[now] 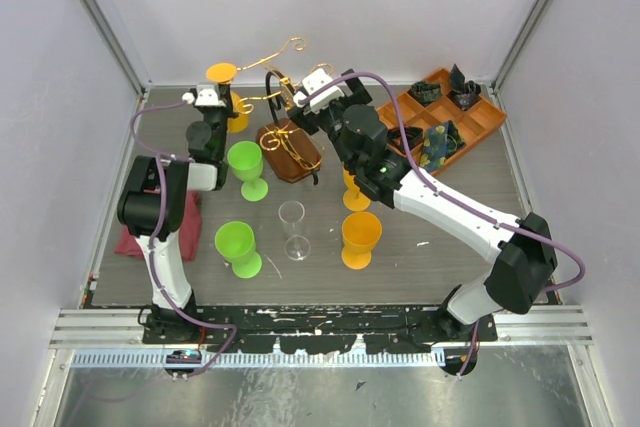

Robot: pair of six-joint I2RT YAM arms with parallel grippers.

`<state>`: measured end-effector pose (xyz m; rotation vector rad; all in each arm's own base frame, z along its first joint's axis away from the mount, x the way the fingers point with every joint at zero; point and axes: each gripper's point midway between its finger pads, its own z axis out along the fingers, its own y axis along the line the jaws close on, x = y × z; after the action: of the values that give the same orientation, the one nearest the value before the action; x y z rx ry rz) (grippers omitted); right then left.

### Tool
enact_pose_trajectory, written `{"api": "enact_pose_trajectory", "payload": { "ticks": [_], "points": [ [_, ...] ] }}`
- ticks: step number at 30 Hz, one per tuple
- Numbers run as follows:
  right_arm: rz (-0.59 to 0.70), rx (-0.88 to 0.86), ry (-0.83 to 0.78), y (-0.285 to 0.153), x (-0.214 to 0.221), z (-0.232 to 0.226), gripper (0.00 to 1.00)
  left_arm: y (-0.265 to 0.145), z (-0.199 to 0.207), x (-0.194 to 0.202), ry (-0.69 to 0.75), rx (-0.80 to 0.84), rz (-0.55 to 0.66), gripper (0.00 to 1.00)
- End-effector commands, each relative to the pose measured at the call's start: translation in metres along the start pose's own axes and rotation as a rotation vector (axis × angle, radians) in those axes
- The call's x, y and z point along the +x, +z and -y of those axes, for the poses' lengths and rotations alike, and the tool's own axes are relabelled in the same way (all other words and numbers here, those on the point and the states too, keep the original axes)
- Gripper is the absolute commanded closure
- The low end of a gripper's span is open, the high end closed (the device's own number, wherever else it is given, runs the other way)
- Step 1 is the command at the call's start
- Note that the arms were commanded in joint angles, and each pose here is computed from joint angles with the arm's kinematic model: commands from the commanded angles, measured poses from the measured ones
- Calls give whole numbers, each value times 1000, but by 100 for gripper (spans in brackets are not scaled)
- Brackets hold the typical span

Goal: Place the wine glass upside down on the wine glass rack

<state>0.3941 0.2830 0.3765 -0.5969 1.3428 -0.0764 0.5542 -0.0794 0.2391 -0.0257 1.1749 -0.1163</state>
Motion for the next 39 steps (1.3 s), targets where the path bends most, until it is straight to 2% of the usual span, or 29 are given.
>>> {"api": "enact_pose_trajectory", "payload": {
  "ticks": [1, 8, 15, 19, 21, 24, 31, 35, 39],
  "points": [
    [81, 54, 40, 2, -33, 18, 0, -8, -3, -25, 52, 2, 47, 100],
    [77, 50, 38, 3, -29, 15, 0, -18, 3, -38, 56, 45, 56, 100],
    [77, 55, 41, 3, -30, 16, 0, -15, 24, -34, 2, 148, 51, 100],
    [70, 56, 39, 3, -28, 16, 0, -11, 32, -32, -21, 181, 53, 94],
    [65, 56, 40, 2, -27, 16, 0, -11, 30, -29, -19, 172, 48, 86],
    [60, 51, 41, 2, -27, 16, 0, -14, 27, -24, -17, 160, 35, 68],
    [52, 46, 42, 1, -25, 15, 0, -19, 29, -18, -29, 169, 17, 34],
    [49, 44, 47, 0, -24, 15, 0, -26, 19, -19, -3, 130, 9, 24],
    [45, 41, 51, -1, -24, 15, 0, -36, 12, -21, 2, 111, -4, 19]
  ]
}}
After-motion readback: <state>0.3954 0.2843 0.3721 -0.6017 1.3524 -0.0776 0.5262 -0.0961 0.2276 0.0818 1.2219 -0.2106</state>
